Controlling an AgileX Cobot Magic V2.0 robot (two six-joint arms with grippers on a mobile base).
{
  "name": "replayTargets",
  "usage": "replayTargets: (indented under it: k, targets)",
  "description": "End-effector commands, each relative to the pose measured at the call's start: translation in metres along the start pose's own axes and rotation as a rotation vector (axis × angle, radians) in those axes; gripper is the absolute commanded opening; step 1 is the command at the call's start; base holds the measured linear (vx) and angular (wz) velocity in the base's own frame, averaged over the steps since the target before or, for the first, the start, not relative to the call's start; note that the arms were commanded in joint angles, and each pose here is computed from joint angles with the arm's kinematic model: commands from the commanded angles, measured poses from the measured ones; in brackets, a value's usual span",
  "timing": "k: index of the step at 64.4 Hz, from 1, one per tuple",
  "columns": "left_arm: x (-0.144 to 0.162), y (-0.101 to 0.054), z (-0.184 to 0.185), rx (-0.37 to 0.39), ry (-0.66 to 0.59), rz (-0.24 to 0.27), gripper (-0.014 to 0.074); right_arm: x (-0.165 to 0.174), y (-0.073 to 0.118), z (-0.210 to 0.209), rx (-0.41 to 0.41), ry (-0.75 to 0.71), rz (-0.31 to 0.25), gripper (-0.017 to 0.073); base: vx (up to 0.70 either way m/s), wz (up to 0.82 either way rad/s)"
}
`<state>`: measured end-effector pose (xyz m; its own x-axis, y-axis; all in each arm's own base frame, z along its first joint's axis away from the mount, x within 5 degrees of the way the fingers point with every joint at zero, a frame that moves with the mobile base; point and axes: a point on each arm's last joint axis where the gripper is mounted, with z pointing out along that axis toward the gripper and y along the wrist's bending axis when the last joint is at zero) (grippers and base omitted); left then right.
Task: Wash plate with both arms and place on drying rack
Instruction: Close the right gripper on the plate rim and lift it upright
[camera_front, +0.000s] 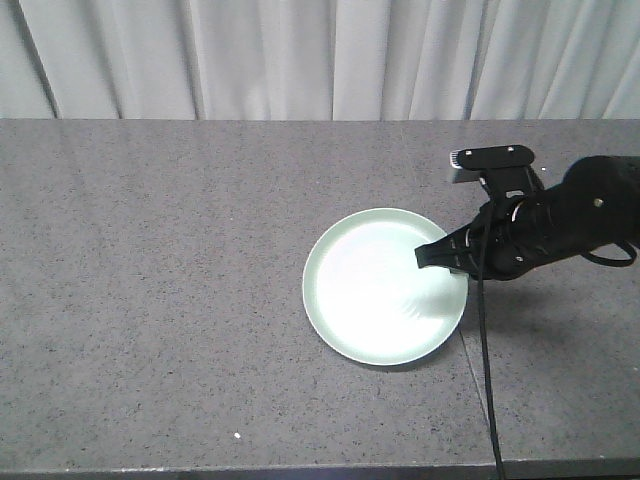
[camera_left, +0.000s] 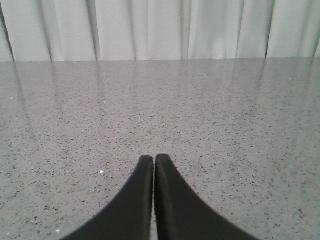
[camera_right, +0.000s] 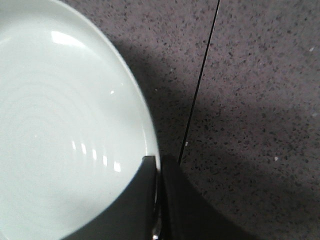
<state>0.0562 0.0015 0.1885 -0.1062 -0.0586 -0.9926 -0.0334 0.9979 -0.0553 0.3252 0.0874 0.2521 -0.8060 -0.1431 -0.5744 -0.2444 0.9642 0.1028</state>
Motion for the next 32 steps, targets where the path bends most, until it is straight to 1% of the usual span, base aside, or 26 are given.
replayTargets:
  k: [1, 7, 12, 17, 22, 32]
  targets:
    - [-0.002, 0.000, 0.000, 0.005, -0.072, -0.010, -0.0005, -0.010, 0.003, -0.041, -0.012, -0.221, -0.024, -0.0009, 0.00, 0.00]
    - [-0.002, 0.000, 0.000, 0.005, -0.072, -0.010, -0.0005, -0.003, 0.004, -0.056, -0.011, -0.286, -0.051, -0.0009, 0.00, 0.00]
    - [-0.002, 0.000, 0.000, 0.005, -0.072, -0.010, -0.0005, 0.008, 0.004, -0.065, 0.001, -0.352, -0.084, -0.0009, 0.00, 0.00]
    - [-0.002, 0.000, 0.000, 0.005, -0.072, -0.010, -0.0005, 0.020, 0.003, -0.073, 0.006, -0.405, -0.085, -0.0009, 0.00, 0.00]
    - [-0.002, 0.000, 0.000, 0.005, -0.072, -0.010, -0.0005, 0.031, 0.003, -0.079, 0.010, -0.447, -0.072, -0.0009, 0.00, 0.00]
    - [-0.002, 0.000, 0.000, 0.005, -0.072, -0.010, -0.0005, 0.049, 0.000, -0.092, 0.038, -0.537, -0.072, -0.0009, 0.00, 0.00]
